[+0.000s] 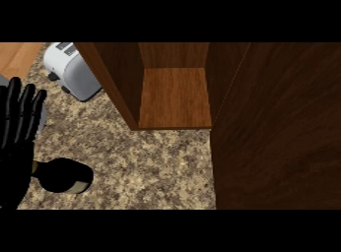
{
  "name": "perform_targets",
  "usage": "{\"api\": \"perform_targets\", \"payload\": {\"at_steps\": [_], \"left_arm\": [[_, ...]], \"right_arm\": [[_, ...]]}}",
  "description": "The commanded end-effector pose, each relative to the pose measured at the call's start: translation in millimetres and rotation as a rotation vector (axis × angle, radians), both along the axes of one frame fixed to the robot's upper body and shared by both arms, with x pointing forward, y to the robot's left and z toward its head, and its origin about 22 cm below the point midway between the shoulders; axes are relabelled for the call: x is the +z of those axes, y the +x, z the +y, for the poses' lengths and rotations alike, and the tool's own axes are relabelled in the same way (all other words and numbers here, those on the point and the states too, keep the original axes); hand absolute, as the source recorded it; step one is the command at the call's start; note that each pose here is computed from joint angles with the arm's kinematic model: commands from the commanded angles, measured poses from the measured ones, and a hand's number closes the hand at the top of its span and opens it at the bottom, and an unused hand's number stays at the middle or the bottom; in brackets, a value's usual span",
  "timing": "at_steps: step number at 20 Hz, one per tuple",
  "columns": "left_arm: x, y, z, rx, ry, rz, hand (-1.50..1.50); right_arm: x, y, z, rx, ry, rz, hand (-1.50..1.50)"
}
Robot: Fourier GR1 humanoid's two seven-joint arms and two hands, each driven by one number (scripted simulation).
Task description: Pick up the wine, place it into the cabinet and close the cabinet
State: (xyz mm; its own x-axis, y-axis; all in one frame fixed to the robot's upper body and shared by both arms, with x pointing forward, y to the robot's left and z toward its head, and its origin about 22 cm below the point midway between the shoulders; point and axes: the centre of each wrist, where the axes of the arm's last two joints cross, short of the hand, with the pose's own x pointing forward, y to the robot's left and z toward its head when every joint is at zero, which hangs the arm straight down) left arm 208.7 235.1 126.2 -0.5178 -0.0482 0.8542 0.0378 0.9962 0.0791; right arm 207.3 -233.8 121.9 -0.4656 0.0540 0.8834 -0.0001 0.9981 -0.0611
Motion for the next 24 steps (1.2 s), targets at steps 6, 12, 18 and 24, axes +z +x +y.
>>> {"api": "perform_targets", "payload": {"at_steps": [6,12,18,24], "left_arm": [[16,20.4,77,-0.209,0.038,-0.074,-1.50],[-1,17.8,56,-0.371,-0.250,0.266,-1.50],[14,12.6,64,-0.364,-0.259,0.285,-1.50],[14,0.9,46,-0.369,-0.276,0.280,-1.50]], "right_arm": [[1,-33,-23,0.011,-0.041,-0.063,-1.50],[9,-34,-5,0.277,0.004,0.128,-1.50],[25,-59,-35,0.288,0.001,0.133,-1.50],[41,-52,-24,0.291,-0.001,0.127,-1.50]]}}
